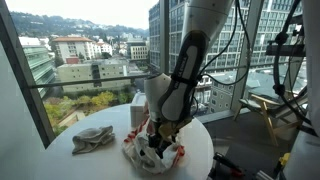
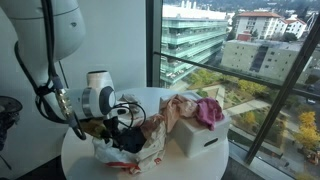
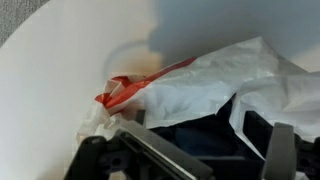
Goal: Take the blue shirt out of the plastic bag
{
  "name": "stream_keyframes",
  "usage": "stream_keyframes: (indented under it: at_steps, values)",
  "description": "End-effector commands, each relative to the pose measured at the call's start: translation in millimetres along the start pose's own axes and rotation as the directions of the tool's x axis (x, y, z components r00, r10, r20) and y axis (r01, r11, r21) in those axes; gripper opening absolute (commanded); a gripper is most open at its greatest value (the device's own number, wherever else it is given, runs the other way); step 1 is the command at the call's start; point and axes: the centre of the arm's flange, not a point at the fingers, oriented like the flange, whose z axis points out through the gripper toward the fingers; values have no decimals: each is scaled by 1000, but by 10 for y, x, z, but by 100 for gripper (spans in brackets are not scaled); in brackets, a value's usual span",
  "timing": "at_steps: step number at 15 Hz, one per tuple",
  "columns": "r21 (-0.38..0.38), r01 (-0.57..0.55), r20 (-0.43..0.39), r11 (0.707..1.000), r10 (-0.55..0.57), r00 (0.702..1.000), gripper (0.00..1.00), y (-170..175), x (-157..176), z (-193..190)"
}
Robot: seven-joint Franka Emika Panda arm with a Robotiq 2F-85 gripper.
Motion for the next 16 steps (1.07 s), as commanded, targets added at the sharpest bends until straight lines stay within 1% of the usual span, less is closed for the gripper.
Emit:
stream_keyframes:
  at_steps: [1,4,7,13,14,16]
  values:
    - [-16,100,-18,995,-100,995,100,-51,122,0]
    - [-62,131,-27,989,-133,991,100,33,241,135]
    - [-89,144,-27,986,-147,989,100,86,367,248]
    - [-85,189,-84,978,-196,977,100,-126,633,332]
    - [-69,189,-81,980,-194,978,100,-157,668,344]
    - [-61,187,-72,980,-192,979,100,-171,713,420]
